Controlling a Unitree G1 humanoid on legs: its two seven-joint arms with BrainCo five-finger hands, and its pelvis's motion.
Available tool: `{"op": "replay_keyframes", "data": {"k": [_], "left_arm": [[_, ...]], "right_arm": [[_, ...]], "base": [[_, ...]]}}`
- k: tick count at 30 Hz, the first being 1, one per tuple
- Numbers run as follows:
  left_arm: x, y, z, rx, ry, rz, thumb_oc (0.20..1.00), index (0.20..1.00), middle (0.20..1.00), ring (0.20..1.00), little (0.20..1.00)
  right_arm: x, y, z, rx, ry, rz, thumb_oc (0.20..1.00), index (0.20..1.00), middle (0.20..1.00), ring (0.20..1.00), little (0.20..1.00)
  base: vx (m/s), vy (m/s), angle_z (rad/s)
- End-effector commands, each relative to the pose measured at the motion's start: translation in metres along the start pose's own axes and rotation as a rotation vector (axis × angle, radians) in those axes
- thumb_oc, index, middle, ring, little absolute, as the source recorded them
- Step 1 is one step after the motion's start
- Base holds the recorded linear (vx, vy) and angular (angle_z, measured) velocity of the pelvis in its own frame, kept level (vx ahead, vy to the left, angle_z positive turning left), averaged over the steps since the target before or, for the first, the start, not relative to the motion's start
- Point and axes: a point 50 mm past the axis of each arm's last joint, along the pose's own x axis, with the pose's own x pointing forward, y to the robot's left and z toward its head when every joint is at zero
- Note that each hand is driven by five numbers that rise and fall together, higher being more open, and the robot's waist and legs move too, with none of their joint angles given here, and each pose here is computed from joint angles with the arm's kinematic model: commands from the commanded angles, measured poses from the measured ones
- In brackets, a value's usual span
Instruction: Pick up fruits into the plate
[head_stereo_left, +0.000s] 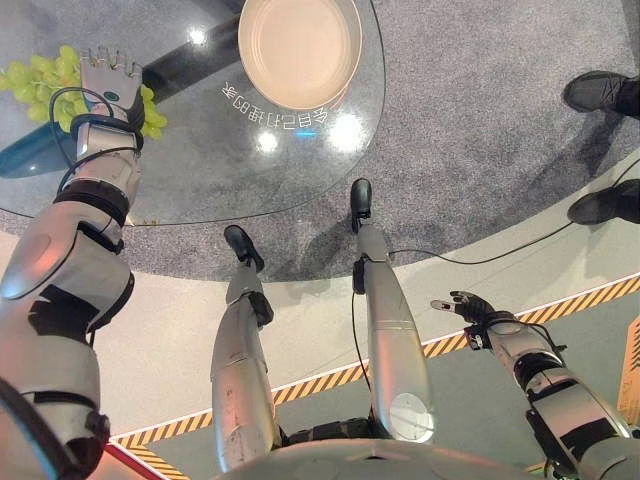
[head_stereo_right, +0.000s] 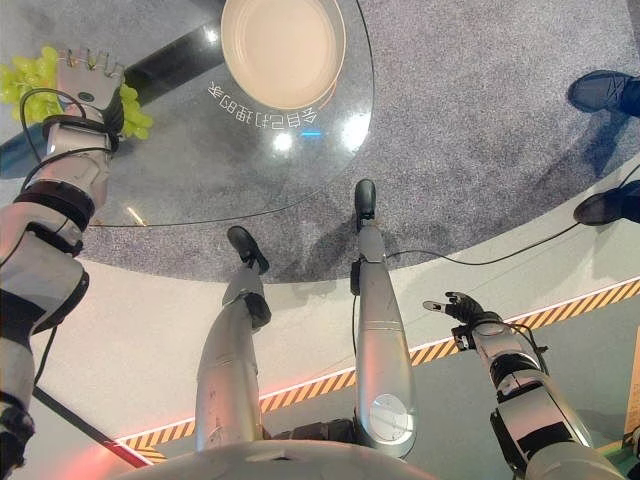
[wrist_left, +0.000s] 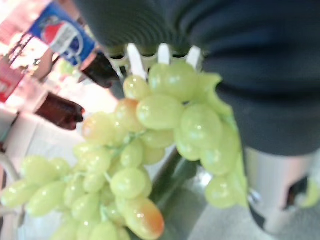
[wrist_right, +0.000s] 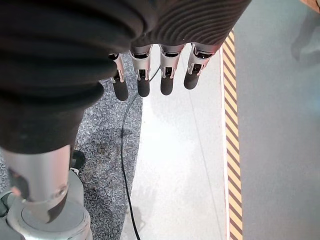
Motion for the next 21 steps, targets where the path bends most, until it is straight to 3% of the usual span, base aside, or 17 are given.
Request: {"op": "replay_keyframes", "data": {"k": [1, 9, 15, 16, 17, 18, 21], "left_arm": [[-0.01, -0.027, -0.043, 0.151, 0.11, -0.061, 1.0, 1.0, 1.0, 1.0, 1.0], [-0.006, -0.014, -0.042, 0.236, 0.051, -0.003, 1.0, 1.0, 1.0, 1.0, 1.0], [-0.001, -0.002, -0.048, 0.198, 0.06, 0.015, 1.0, 1.0, 1.0, 1.0, 1.0], [-0.003, -0.006, -0.043, 0.186, 0.046, 0.012, 0.611, 0.611, 0.611, 0.611, 0.611], [-0.002, -0.004, -0.046, 0.166, 0.053, 0.025, 0.341, 0.341, 0.341, 0.341, 0.341], [-0.003, -0.006, -0.043, 0.148, 0.043, 0.029, 0.2, 0.2, 0.2, 0.2, 0.2], [-0.003, -0.009, -0.038, 0.086, 0.032, 0.019, 0.2, 0.2, 0.2, 0.2, 0.2]], "right_arm": [[-0.011, -0.025, -0.035, -0.007, 0.084, -0.066, 1.0, 1.0, 1.0, 1.0, 1.0], [-0.012, -0.028, -0.036, -0.011, 0.09, -0.073, 1.0, 1.0, 1.0, 1.0, 1.0], [-0.012, -0.032, -0.03, -0.007, 0.073, -0.089, 1.0, 1.0, 1.0, 1.0, 1.0], [-0.013, -0.03, -0.035, -0.008, 0.084, -0.085, 1.0, 1.0, 1.0, 1.0, 1.0], [-0.012, -0.032, -0.03, -0.006, 0.07, -0.09, 1.0, 1.0, 1.0, 1.0, 1.0], [-0.012, -0.031, -0.03, -0.004, 0.067, -0.089, 1.0, 1.0, 1.0, 1.0, 1.0], [-0.012, -0.031, -0.027, -0.003, 0.056, -0.085, 1.0, 1.0, 1.0, 1.0, 1.0]], "base": [[0.0, 0.0, 0.0], [0.0, 0.0, 0.0], [-0.01, -0.001, 0.0], [-0.07, -0.01, 0.01], [0.0, 0.0, 0.0], [0.0, 0.0, 0.0], [-0.03, -0.006, 0.0]]}}
